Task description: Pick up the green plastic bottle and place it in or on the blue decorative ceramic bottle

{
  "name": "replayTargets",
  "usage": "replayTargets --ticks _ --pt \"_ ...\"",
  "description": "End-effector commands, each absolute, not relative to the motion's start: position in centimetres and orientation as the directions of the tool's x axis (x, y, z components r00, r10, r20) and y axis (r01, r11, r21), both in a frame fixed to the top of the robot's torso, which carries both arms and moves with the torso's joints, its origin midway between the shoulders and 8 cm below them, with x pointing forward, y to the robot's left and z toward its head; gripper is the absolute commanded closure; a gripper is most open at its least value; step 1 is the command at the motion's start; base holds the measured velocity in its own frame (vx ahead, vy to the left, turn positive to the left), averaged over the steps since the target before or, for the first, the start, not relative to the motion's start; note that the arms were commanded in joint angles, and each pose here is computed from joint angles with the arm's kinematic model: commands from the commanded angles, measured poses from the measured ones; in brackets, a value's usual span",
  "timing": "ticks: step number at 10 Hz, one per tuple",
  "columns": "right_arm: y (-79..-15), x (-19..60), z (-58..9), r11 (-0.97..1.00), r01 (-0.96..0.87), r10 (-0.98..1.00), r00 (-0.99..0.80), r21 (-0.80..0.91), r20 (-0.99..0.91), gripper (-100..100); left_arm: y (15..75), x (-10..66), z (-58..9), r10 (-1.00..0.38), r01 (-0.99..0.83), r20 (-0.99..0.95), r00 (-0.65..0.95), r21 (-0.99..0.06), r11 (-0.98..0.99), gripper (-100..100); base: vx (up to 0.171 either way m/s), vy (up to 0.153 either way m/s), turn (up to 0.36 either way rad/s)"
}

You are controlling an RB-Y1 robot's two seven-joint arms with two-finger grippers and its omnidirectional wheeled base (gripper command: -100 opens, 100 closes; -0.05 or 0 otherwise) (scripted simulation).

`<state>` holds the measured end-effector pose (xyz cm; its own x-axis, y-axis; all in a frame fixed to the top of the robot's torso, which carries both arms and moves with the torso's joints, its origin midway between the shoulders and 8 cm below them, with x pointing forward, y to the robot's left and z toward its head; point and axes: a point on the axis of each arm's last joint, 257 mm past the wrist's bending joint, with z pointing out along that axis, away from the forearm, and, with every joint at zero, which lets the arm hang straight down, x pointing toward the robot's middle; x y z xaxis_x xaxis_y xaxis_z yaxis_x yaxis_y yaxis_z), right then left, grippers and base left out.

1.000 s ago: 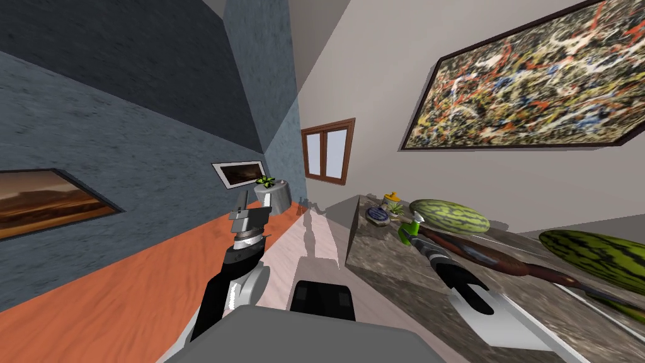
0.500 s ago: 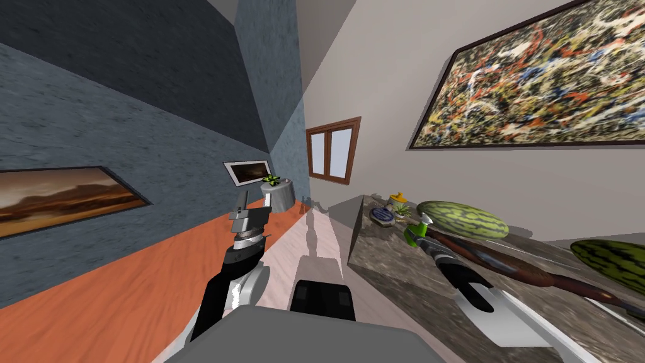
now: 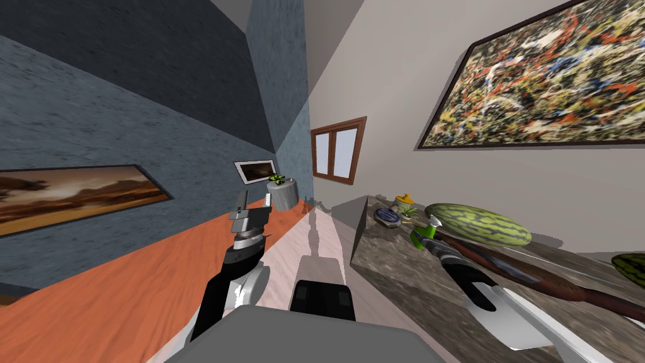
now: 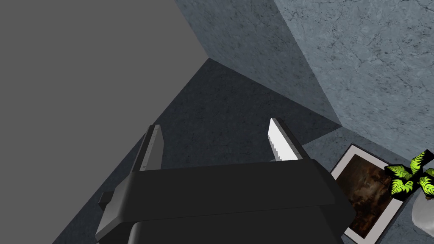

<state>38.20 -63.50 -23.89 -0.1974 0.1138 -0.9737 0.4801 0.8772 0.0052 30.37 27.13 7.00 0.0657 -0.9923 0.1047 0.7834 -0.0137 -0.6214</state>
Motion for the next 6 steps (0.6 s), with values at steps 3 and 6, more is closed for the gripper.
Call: replayTargets --ticks 3,6 --pt "-65.5 37.9 -24.1 0.864 0.503 0.123 -0.192 0.010 -0.974 -100 27.1 30.4 7.0 -0.992 0.783 0.105 0.066 -0.621 -0.014 0 -0.032 0.022 0.072" --pt "-67.2 37.7 -24.1 0.853 0.522 0.129 -0.188 0.012 -0.974 -100 27.1 30.4 7.0 -0.992 0.783 0.105 0.066 -0.621 -0.014 0 -0.030 0.022 0.077"
